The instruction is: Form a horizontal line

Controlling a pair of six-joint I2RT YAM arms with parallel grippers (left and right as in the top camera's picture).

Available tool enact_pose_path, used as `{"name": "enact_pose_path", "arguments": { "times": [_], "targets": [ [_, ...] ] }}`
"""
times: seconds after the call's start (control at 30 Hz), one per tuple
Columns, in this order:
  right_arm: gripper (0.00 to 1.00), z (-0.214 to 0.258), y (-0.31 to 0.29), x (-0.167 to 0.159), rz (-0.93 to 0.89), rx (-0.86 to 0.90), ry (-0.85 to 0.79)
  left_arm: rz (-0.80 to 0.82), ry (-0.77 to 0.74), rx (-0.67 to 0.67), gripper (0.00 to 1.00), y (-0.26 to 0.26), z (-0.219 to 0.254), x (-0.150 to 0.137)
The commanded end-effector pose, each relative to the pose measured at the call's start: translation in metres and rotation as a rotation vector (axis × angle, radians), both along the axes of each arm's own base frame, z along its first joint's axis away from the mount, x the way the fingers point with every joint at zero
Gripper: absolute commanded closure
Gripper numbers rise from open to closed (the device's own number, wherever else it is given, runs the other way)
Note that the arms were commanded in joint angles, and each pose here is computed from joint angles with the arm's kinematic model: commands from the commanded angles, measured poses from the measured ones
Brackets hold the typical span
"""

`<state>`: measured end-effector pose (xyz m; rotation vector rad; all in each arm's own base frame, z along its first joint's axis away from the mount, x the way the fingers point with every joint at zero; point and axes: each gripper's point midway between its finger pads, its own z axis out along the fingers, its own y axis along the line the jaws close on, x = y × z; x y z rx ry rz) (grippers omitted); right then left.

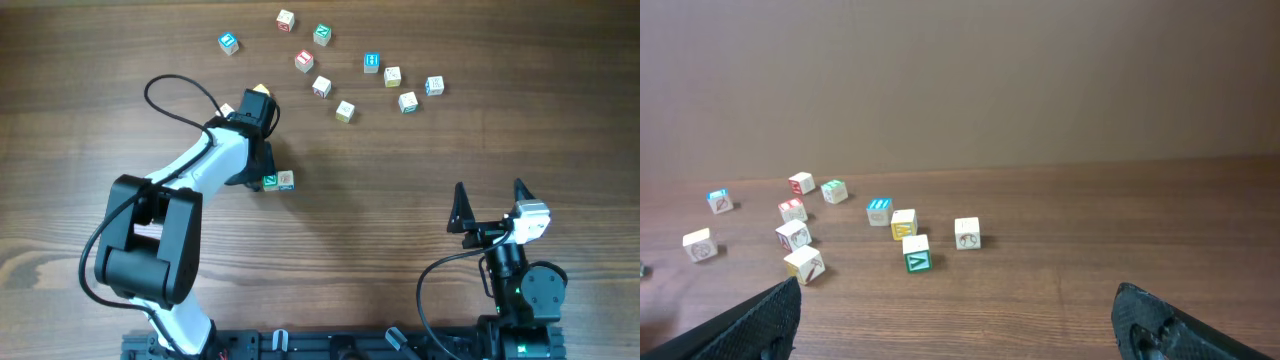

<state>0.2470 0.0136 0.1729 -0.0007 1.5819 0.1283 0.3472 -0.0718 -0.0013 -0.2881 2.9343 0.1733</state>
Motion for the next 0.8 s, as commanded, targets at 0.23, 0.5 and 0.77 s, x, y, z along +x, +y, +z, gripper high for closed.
{"name": "enact_pose_path", "arguments": {
  "times": [0.23,0.5,0.77],
  "targets": [
    [0.0,0.003,0.003,-0.001,0.017,-0.01,-0.013,-0.033,0.025,-0.121,0.96,-0.022,-0.004,-0.002],
    [0.0,0.003,0.003,-0.001,0.017,-0.01,-0.013,-0.082,0.02,-0.127,0.96,-0.025,-0.004,0.0],
    [0.0,0.003,0.003,-0.001,0.017,-0.01,-0.013,0.066,-0.026,-0.012,0.96,0.013,-0.002,0.009]
  ]
}}
